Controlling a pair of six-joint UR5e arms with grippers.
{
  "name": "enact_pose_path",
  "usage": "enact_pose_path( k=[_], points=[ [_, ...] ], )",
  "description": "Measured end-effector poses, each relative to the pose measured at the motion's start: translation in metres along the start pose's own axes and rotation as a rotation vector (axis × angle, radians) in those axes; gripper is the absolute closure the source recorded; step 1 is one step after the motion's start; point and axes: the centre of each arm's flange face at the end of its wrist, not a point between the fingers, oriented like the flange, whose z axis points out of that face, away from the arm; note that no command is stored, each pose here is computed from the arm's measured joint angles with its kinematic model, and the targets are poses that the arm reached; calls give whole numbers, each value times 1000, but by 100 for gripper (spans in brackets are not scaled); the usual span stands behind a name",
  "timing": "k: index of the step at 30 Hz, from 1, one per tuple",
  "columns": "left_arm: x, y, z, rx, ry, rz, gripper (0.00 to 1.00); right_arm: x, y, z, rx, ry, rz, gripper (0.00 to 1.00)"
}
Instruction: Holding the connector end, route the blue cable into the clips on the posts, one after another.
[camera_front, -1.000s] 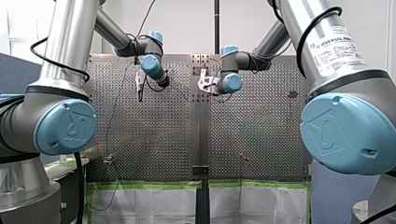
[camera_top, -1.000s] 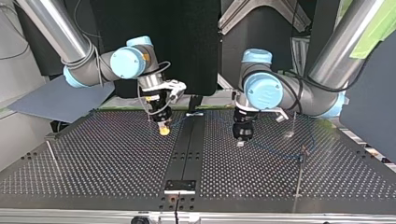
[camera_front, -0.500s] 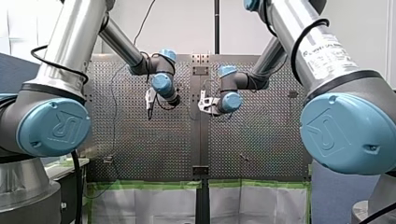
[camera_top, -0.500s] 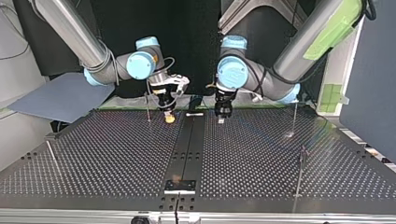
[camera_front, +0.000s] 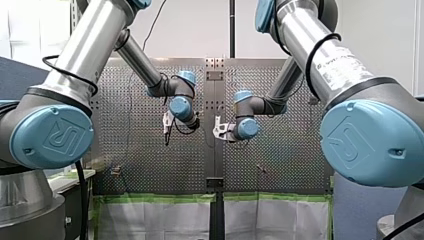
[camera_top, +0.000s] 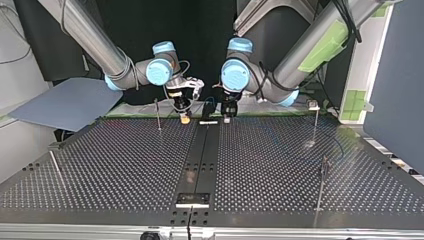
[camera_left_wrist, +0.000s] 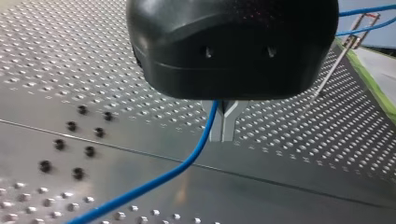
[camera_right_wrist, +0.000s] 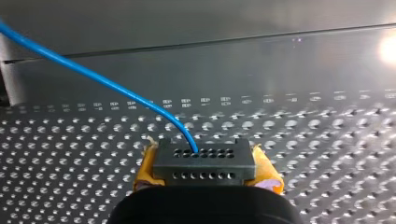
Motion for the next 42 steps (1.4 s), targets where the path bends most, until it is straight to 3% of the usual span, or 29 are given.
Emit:
enact_pose_path(
  k=[9,24,37,42],
  points=[
    [40,1,21,-4,10,-1,98,-46,7,10,-13,-30,-5,100],
    [113,4,42,-9,71,34,98,-126,27,21,-32,-76,-16,100],
    [174,5,53,6,107,36,98,-194,40,21,-55,-123,-17,100],
    [197,4,56,20,114,40,98,-221,46,18,-77,-141,-21,100]
  ],
)
